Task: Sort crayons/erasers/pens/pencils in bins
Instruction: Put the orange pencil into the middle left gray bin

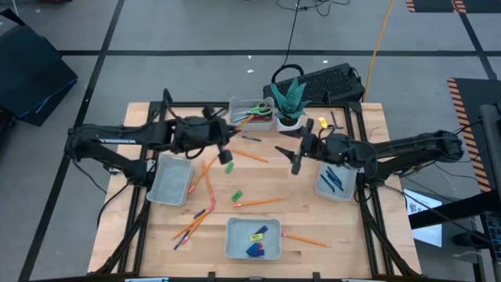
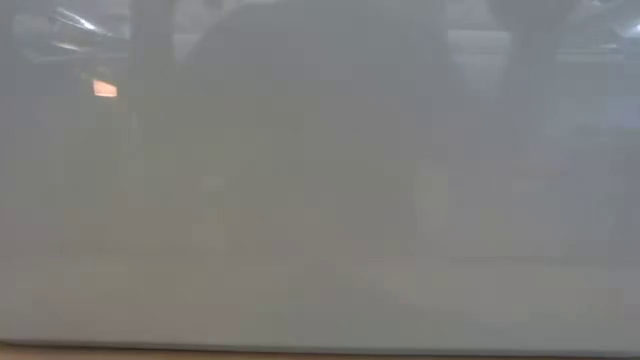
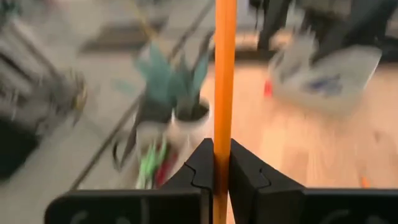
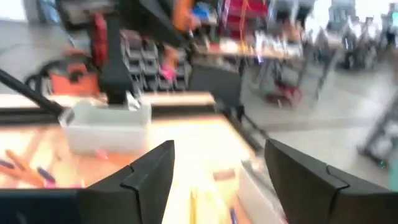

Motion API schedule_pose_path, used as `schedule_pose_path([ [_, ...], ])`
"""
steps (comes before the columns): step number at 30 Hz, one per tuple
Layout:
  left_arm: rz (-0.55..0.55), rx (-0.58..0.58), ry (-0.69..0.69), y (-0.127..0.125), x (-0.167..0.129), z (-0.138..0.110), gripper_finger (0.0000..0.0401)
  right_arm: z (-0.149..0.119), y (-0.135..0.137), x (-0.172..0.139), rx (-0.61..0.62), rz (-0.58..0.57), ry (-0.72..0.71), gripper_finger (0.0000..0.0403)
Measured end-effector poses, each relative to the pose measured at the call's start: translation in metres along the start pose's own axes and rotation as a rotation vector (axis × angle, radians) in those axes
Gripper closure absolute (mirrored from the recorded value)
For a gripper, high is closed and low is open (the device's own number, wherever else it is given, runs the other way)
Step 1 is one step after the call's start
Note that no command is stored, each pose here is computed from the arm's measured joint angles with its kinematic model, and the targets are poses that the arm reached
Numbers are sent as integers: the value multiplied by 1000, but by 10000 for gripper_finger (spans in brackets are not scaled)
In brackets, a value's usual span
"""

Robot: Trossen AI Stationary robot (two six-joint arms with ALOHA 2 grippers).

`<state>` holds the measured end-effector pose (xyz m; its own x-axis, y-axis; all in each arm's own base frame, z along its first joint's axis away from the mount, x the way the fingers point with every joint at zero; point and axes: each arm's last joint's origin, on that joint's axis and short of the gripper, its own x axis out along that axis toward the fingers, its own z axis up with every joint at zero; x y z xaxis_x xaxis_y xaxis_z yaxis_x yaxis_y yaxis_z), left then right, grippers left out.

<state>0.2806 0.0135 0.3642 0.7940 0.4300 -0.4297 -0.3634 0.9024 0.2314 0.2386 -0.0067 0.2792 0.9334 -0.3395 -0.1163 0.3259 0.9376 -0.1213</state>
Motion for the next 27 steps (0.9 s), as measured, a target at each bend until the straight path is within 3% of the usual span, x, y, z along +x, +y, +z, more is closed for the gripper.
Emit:
schedule_pose_path([
  [5,23,-102,208,-6,-25,-5,377,-10,-6,-17,28,0,160,166],
  [10,86,-152,414,-18,-39,-32,377,-30,-4,-31,64,21,201,179],
  [17,257,-314,643,-40,-58,-84,376,-68,4,-52,127,84,200,190],
  [27,448,-387,785,-62,-64,-167,375,-74,13,-60,124,149,169,190],
])
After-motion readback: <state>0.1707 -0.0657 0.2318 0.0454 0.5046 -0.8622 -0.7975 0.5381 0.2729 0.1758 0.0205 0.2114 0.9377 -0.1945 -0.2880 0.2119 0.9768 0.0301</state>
